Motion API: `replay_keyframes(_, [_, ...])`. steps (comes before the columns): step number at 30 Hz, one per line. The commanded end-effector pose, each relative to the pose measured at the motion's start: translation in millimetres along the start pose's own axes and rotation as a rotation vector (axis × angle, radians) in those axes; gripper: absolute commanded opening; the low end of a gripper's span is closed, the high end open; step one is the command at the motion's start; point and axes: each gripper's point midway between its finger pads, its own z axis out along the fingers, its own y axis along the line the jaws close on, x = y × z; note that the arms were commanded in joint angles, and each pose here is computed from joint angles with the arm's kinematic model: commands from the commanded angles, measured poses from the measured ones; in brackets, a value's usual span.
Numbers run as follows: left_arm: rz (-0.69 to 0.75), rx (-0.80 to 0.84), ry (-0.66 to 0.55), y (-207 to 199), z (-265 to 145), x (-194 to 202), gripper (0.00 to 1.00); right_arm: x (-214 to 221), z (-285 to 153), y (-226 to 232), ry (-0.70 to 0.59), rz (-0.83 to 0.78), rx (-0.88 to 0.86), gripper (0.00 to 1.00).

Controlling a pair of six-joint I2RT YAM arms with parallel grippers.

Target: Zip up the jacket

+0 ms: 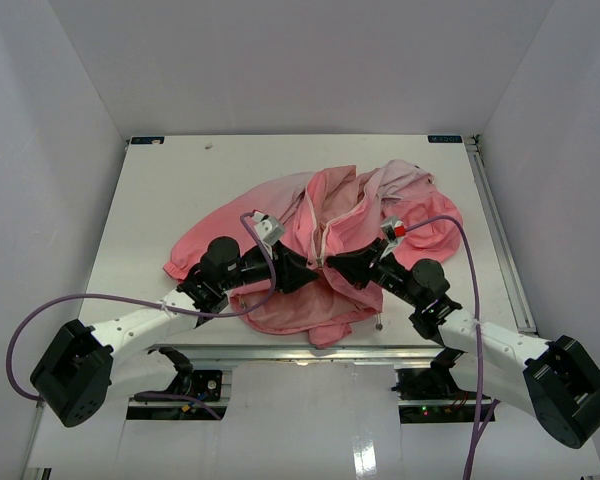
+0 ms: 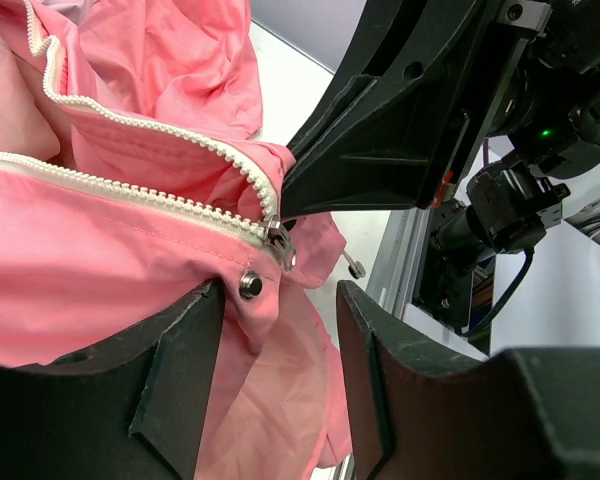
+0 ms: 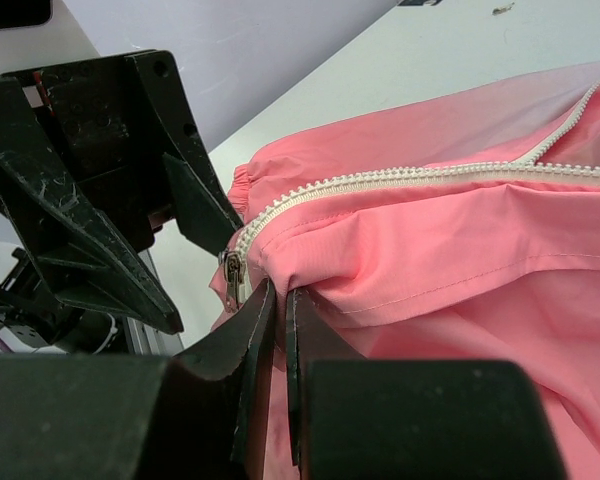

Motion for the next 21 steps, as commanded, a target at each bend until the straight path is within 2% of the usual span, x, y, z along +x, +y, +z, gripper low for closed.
replay_keyframes(1, [-0.005, 0.012, -0.058, -6.4, 2.1, -19.4, 0.61, -19.1, -1.7, 13.7, -0.078, -0.032, -0.063, 0.08])
replay_keyframes(5, [-0.013, 0.02, -0.057, -5.1, 5.8, -18.4, 0.57, -17.6, -2.4, 13.6, -0.077, -0.032, -0.065, 0.08])
replay_keyframes(7, [-0.011, 0.033, -0.061, -6.7, 7.2, -19.0, 0.49, -17.1, -2.8, 13.6, -0.076, -0.032, -0.065, 0.08])
replay_keyframes(8, [-0.012, 0.041, -0.063, -7.6, 7.7, -18.9, 0.44, -16.4, -3.1, 13.9, -0.074, -0.032, -0.068, 0.08])
replay_keyframes(9, [-0.012, 0.05, -0.059, -8.6, 8.1, -17.6, 0.33, -15.4, -3.1, 13.9, -0.072, -0.031, -0.068, 0.08])
replay_keyframes(12, [-0.013, 0.061, -0.054, -10.1, 9.2, -16.3, 0.13, -14.3, -3.3, 13.3, -0.069, -0.031, -0.066, 0.08])
replay_keyframes(14, [-0.013, 0.06, -0.053, -9.9, 8.6, -15.8, 0.04, -13.7, -2.9, 11.9, -0.068, -0.032, -0.062, 0.08])
replay_keyframes(16, [-0.005, 0.061, -0.055, -10.5, 7.2, -16.2, 0.0, -13.2, -2.3, 11.5, -0.065, -0.031, -0.061, 0.08])
replay_keyframes(21, [0.012, 0.058, -0.033, -9.7, 5.4, -10.3, 0.0, -17.8, -1.0, 13.1, -0.073, -0.032, -0.063, 0.08])
